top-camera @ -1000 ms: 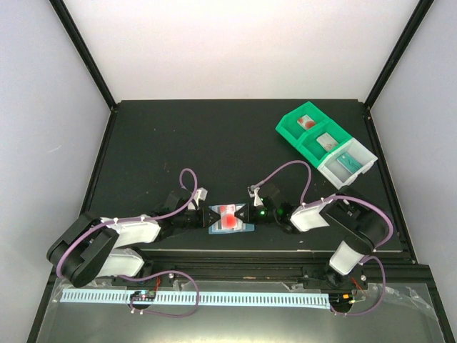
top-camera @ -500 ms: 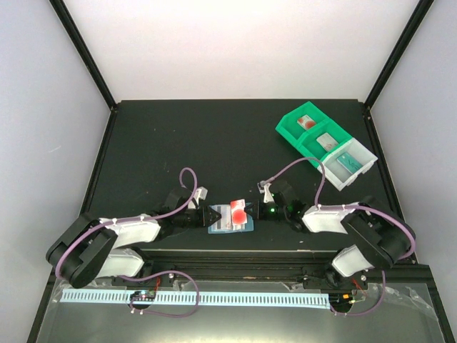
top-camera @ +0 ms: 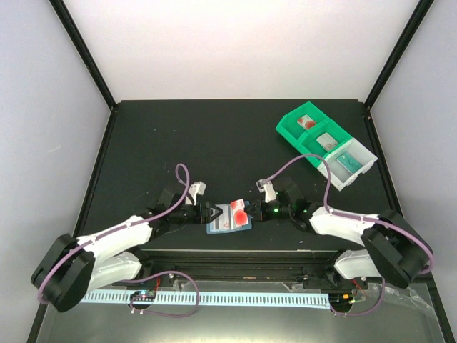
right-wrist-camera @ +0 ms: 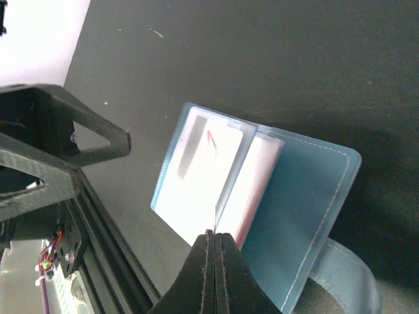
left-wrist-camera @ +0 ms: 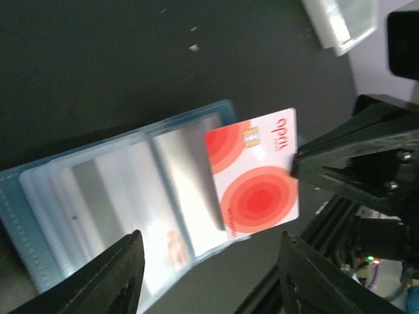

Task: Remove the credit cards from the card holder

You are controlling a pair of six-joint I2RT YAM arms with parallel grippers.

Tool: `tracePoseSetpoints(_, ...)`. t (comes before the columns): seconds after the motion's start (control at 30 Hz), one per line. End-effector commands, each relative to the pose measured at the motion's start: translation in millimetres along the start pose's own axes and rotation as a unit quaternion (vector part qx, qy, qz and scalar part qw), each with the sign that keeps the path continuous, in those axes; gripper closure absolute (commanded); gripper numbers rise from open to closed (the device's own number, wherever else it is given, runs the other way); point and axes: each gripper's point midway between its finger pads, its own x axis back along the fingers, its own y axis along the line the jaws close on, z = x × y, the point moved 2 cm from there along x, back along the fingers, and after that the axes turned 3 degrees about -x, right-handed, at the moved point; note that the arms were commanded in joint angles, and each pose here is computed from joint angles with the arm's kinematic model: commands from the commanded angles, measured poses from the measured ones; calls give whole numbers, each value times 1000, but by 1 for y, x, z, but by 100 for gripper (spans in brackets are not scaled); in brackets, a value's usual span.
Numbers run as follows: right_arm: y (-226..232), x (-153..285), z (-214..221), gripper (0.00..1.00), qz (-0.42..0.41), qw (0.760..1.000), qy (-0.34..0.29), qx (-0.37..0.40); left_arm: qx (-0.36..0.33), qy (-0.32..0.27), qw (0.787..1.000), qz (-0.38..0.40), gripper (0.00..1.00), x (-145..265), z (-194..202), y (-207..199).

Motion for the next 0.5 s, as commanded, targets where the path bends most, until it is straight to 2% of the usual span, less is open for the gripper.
tracePoseSetpoints(0.0,22,14,-4,99,-29,998,10,49,-56,-12,997,46,41,16,-13,-32)
tracePoseSetpoints(0.13,45,28,-1,99,-78,994,22,77,-79,-1,995,61,37,23,-12,-41)
tracePoseSetpoints(0.3,81,48,5,99,-164,980,43,106,-107,30,984,138,37,32,-3,-68)
tracePoseSetpoints(0.47,104,67,9,99,-221,967,41,120,-132,24,972,194,41,49,2,-89)
